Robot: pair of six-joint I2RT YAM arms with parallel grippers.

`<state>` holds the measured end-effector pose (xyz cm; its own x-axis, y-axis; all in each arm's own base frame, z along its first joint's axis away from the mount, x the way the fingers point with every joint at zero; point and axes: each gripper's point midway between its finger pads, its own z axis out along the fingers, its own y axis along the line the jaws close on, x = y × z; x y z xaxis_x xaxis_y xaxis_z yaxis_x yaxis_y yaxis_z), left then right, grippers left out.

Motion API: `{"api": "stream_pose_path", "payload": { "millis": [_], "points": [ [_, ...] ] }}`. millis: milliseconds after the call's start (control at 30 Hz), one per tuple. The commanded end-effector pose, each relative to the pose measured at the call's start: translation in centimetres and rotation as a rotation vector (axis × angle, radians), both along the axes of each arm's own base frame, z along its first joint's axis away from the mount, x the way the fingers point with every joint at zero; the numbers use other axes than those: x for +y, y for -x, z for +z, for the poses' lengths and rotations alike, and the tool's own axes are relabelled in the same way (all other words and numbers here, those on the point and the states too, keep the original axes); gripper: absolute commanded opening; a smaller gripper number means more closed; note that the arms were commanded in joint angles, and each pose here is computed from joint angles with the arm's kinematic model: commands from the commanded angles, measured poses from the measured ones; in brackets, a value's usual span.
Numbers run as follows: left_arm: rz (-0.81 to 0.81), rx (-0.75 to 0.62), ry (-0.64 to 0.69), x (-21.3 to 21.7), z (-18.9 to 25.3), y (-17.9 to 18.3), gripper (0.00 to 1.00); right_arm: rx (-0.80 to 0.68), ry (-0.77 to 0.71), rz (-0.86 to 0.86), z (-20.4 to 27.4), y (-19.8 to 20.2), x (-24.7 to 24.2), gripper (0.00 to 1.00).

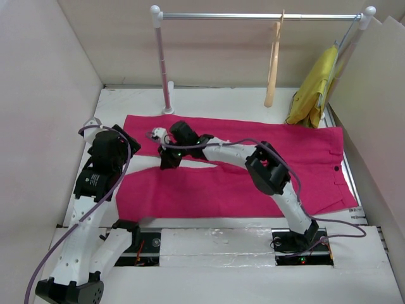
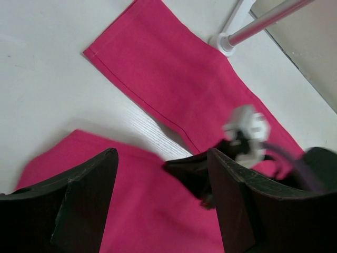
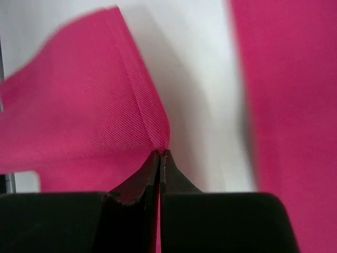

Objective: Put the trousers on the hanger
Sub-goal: Flatten out the trousers at the center of the board.

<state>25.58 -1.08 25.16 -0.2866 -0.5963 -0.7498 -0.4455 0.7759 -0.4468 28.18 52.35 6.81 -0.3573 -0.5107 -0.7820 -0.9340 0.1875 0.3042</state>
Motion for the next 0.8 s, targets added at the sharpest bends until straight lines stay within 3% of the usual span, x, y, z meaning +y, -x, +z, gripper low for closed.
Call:
{"api": "stream_pose_path", "payload": {
  "millis": [0,33,67,100,200,400,467,500,567,600,767],
  "points": [
    [0.023,0.001,-0.037,0.6,-0.1,-0.3,0.65,-0.151,-0.177,-0.109,11.0,-6.5,-2.2,0.0],
    [0.035,0.002,-0.041,0.8,-0.2,-0.2,0.65,-0.15,-0.165,-0.123,10.7,-7.1,-2.7,0.0],
    [0.04,0.01,-0.048,1.0,-0.6,-0.2,0.65,-0.14,-0.145,-0.133,10.1,-7.4,-3.3,0.07],
    [0.054,0.032,-0.059,1.3,-1.5,-0.1,0.65,-0.128,-0.129,-0.142,9.3,-8.1,-4.0,0.29],
    [0.079,0.093,-0.064,1.6,-4.2,0.4,0.66,-0.066,-0.063,-0.121,6.3,-7.5,-5.1,0.46],
    [0.106,0.232,0.001,0.8,-10.0,1.2,0.69,-0.093,-0.084,-0.125,8.5,-5.4,-7.4,0.52],
    [0.151,0.265,0.029,1.0,-10.7,1.4,0.69,-0.117,-0.068,-0.121,9.4,-4.2,-7.9,0.48],
    [0.172,0.274,0.04,1.3,-10.9,1.3,0.68,-0.156,-0.095,-0.12,11.7,-3.7,-8.4,0.38],
    [0.204,0.276,0.092,1.3,-11.1,1.2,0.67,-0.165,-0.074,-0.118,11.5,-2.2,-9.6,0.18],
    [0.214,0.281,0.109,1.3,-11.4,1.2,0.67,-0.189,-0.095,-0.109,13.2,-0.9,-10.0,0.0],
    [0.293,0.259,0.173,1.6,-12.0,0.9,0.63,-0.183,-0.069,-0.093,12.4,4.7,-12.8,0.0]
  ]
}}
